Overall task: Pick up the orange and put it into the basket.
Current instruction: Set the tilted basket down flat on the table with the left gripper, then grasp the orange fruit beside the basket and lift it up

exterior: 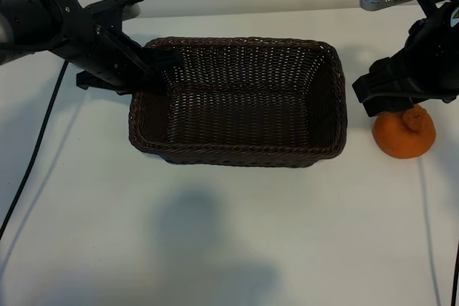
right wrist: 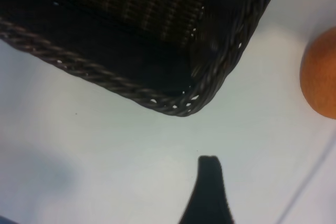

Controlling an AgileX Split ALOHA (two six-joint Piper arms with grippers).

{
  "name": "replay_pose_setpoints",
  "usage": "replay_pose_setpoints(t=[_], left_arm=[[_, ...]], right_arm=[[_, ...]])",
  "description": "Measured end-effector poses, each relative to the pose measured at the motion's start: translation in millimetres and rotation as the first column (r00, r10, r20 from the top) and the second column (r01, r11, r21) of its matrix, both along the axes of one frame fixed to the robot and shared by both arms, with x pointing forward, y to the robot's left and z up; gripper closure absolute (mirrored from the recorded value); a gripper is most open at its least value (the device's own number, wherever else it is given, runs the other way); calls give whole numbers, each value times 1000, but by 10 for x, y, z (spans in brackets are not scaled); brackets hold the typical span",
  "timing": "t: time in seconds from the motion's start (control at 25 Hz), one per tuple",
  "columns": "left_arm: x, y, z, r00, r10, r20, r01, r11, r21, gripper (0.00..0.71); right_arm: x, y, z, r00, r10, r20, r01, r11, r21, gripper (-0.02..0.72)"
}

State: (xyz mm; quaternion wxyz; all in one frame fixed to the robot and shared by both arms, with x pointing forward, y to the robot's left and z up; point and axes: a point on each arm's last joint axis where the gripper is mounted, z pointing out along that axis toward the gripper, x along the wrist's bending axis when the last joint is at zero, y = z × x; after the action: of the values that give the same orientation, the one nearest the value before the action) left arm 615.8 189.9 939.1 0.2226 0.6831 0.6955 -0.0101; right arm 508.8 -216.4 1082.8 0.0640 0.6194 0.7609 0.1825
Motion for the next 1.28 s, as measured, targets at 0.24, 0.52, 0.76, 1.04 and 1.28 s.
replay_pose_setpoints(t=[0.24, 0.52, 0.76, 1.04, 1.28], left_arm=[[10, -6, -103, 999, 27, -35, -27, 1000, -7, 559], [8, -8, -122, 998, 31, -45, -32, 999, -9, 559], [3, -9, -123, 998, 29, -51, -30, 1000, -9, 559], [-16, -17, -101, 997, 23, -70, -24, 1000, -16, 308], [-62, -13, 151, 999, 15, -30, -16, 999, -32, 64]], right_arm=[[-2, 0, -1, 1000, 0, -2, 0, 1000, -1, 151], [-4, -1, -1, 1000, 1, -4, -2, 1000, -1, 151], [-5, -1, -2, 1000, 1, -5, -1, 1000, -1, 151], [-6, -1, -2, 1000, 1, -7, -1, 1000, -2, 151], [-7, -1, -3, 1000, 1, -8, -1, 1000, -2, 151]])
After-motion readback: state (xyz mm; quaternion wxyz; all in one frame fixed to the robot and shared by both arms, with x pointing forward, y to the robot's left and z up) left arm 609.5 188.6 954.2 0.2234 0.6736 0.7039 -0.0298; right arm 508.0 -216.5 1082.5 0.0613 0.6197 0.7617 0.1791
